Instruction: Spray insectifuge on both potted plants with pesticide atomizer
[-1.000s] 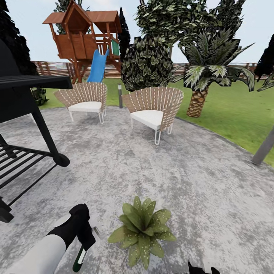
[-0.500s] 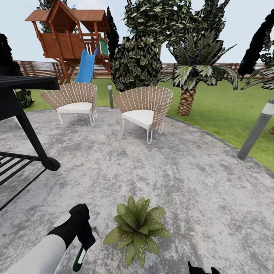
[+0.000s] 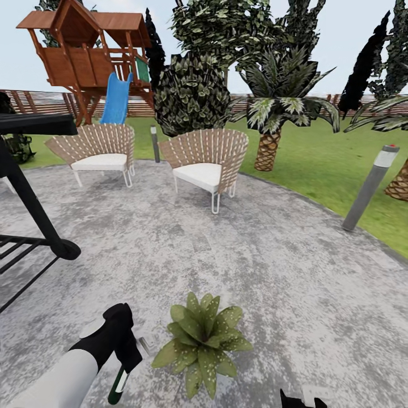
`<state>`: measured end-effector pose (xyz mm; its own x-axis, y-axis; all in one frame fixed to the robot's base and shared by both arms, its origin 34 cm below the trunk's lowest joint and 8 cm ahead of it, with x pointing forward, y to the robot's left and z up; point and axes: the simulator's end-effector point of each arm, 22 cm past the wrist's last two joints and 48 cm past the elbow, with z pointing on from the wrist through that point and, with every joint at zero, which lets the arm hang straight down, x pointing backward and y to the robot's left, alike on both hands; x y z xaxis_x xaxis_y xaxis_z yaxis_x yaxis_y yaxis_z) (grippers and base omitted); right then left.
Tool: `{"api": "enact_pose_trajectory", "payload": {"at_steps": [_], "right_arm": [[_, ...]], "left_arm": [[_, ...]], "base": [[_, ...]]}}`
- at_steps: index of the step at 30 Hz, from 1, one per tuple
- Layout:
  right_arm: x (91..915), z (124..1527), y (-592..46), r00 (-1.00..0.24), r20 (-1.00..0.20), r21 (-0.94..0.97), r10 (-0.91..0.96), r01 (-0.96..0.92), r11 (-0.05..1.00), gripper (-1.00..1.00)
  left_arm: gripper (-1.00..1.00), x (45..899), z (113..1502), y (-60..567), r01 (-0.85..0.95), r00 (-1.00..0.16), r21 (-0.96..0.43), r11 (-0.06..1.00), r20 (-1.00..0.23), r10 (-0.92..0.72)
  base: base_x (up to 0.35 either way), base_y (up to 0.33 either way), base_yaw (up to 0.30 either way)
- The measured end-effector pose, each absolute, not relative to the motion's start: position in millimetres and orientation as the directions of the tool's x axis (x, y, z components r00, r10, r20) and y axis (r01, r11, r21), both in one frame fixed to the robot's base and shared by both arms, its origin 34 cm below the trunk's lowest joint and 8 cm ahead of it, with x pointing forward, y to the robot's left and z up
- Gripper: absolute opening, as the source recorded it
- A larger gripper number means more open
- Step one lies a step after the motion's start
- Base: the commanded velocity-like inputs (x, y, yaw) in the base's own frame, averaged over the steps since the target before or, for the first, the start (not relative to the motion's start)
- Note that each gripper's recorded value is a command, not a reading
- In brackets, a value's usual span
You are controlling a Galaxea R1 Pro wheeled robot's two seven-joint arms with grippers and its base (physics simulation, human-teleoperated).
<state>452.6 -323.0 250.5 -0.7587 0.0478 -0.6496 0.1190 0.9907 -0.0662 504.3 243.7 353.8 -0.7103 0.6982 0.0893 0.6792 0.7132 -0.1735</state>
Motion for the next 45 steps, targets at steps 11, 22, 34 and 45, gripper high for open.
{"api": "enact_pose_trajectory", "payload": {"at_steps": [11, 22, 34, 45], "right_arm": [[452.6, 250.5, -323.1, -0.759, -0.650, -0.066, 0.048, 0.119, 0.991, 1.00], [453.2, 250.9, -323.4, -0.758, -0.651, -0.066, 0.049, 0.121, 0.990, 1.00], [453.1, 250.6, -323.5, -0.758, -0.650, -0.067, 0.048, 0.120, 0.990, 1.00], [452.7, 250.6, -323.3, -0.758, -0.650, -0.066, 0.049, 0.120, 0.990, 1.00]], "left_arm": [[-1.00, 504.2, 353.7, 243.9, 0.678, -0.711, -0.173, 0.714, 0.090, 0.697], [-1.00, 497.3, 355.9, 234.2, 0.667, -0.713, -0.225, 0.711, 0.085, 0.696], [-1.00, 484.9, 365.0, 225.4, 0.705, -0.644, -0.276, 0.653, 0.137, 0.753], [-1.00, 491.4, 367.3, 246.6, 0.744, -0.605, -0.201, 0.637, 0.199, 0.771]], "base": [[-0.012, 0.062, 0.000], [-0.013, 0.000, 0.000], [-0.120, 0.000, 0.000], [-0.050, 0.000, 0.000]]}}
